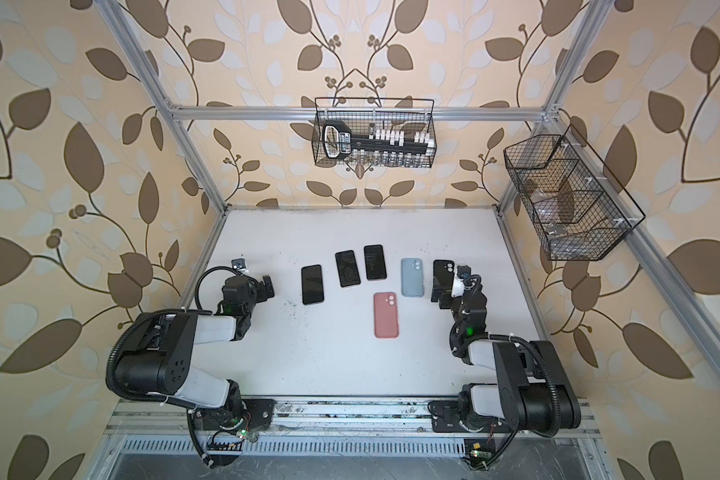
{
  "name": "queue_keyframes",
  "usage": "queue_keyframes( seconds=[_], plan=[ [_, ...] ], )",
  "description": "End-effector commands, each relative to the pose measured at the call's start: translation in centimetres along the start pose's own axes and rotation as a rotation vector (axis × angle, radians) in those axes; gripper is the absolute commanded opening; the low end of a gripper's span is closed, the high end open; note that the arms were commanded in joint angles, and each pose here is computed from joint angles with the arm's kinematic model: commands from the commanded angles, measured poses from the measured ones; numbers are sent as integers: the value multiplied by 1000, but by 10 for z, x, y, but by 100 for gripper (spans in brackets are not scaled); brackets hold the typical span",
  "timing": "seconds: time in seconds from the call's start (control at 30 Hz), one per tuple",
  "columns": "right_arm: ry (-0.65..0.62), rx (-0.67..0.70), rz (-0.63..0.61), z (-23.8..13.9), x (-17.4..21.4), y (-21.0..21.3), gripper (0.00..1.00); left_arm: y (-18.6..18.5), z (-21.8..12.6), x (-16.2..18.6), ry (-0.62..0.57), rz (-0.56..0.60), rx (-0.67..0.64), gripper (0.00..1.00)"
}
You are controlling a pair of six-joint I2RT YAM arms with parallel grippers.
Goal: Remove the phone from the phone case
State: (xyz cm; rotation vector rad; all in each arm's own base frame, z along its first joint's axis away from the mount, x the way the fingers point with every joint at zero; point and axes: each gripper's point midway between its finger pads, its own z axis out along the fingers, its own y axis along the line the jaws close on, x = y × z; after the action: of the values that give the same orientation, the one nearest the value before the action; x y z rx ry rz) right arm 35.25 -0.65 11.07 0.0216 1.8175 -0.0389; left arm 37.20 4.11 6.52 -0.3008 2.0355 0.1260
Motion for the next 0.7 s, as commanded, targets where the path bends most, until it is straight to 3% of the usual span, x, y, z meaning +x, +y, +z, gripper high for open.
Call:
queue_keyframes(
  seconds=[0.0,0.67],
  plan=[
    [-28,9,-15,-1,-6,-1,100,-7,3,-15,-34,14,29,99],
    [-25,8,-15,0,-6,0,100,-6,3,-15,-34,14,27,99]
  ],
)
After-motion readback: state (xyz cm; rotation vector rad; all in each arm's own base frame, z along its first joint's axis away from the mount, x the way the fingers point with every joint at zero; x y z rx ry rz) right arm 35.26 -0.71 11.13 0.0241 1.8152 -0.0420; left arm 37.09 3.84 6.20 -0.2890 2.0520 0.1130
